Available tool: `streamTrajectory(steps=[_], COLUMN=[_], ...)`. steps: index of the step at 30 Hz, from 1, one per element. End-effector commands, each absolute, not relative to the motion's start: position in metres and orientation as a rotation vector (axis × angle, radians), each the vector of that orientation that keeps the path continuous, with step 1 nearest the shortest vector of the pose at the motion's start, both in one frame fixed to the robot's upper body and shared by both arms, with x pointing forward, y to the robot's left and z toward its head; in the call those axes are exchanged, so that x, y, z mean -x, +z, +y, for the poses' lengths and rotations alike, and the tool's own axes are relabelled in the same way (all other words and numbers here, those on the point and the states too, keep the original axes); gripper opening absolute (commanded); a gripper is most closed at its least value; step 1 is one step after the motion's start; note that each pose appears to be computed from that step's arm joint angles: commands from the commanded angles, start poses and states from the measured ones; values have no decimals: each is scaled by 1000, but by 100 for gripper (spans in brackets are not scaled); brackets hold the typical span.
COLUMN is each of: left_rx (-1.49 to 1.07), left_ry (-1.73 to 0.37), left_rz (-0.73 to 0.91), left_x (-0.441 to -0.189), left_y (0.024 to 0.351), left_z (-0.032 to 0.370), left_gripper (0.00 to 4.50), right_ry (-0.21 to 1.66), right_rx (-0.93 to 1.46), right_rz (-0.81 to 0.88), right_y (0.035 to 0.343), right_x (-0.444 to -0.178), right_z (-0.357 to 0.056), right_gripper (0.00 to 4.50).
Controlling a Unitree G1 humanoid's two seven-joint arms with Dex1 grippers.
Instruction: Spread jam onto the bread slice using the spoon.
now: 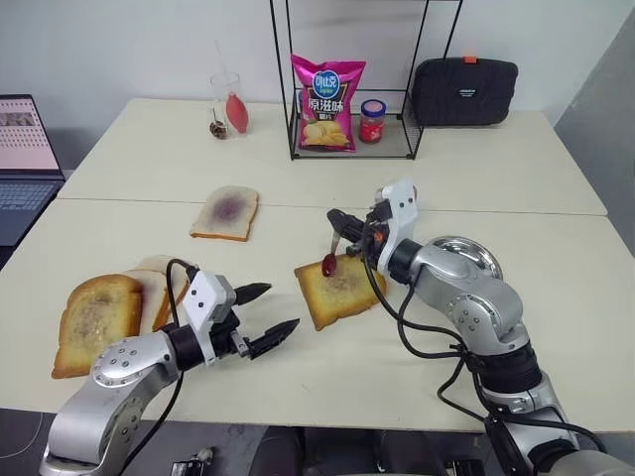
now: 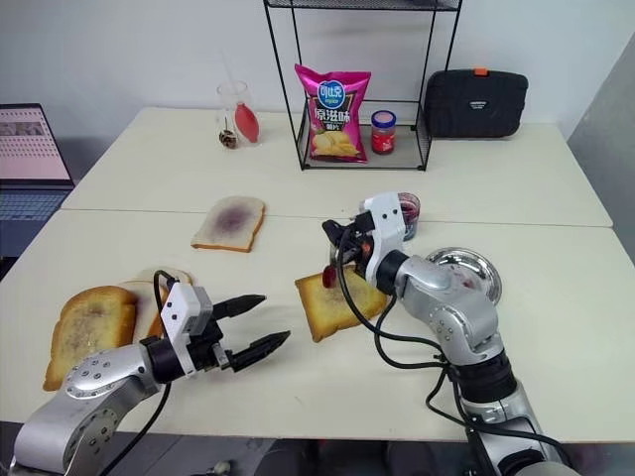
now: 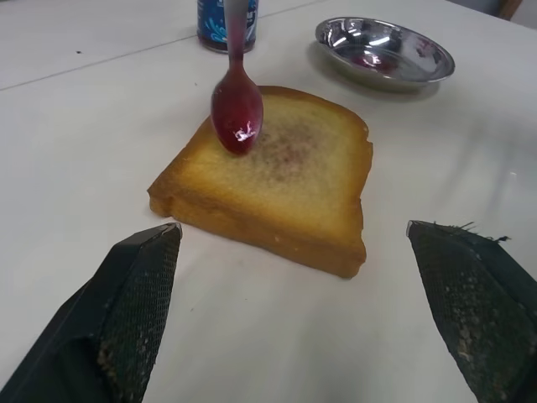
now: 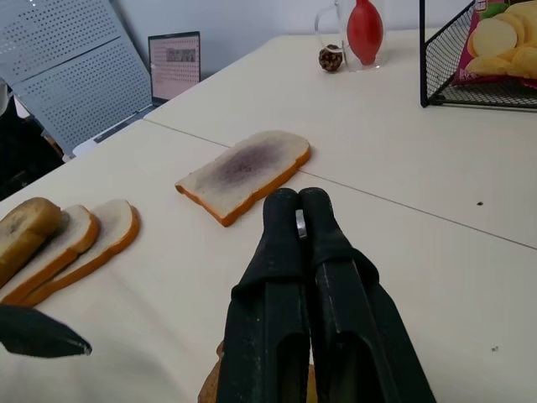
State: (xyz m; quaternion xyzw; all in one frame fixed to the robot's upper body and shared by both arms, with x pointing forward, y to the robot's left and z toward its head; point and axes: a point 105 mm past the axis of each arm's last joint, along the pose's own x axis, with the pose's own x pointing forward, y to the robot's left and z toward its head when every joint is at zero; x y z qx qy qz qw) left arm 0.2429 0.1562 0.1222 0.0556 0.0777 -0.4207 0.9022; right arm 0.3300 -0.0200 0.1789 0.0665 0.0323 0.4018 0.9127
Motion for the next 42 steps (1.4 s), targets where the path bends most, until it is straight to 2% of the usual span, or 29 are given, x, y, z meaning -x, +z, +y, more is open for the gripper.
streamTrajectory(steps=[1, 7, 14, 21, 24, 30, 33, 36, 42], left_rx=[-133, -133, -131, -135, -141, -151, -153, -158, -163], left_ry=[-894, -899, -923, -947, -952, -950, -949, -944, -934], left_rz=[111, 109, 103, 93, 89, 84, 78, 73, 75], left_x=[-240, -243, -249, -255, -258, -260, -261, -260, -258], left_y=[131, 130, 130, 130, 131, 133, 133, 135, 136], left_z=[145, 142, 138, 135, 136, 138, 138, 139, 143], left_gripper=[450, 450, 450, 450, 450, 450, 450, 450, 450], right_ry=[874, 833, 698, 626, 634, 694, 695, 689, 601], right_rx=[-147, -119, -87, -89, -146, -535, -631, -632, -560], right_rz=[20, 41, 24, 26, 17, 70, 136, 209, 266], right_y=[190, 181, 189, 194, 203, 215, 205, 182, 148], right_x=[-318, -320, -327, -330, -329, -329, -335, -341, -350], right_z=[-16, -27, -70, -92, -89, -63, -50, -39, -57], right_gripper=[1, 1, 1, 1, 1, 1, 1, 1, 1])
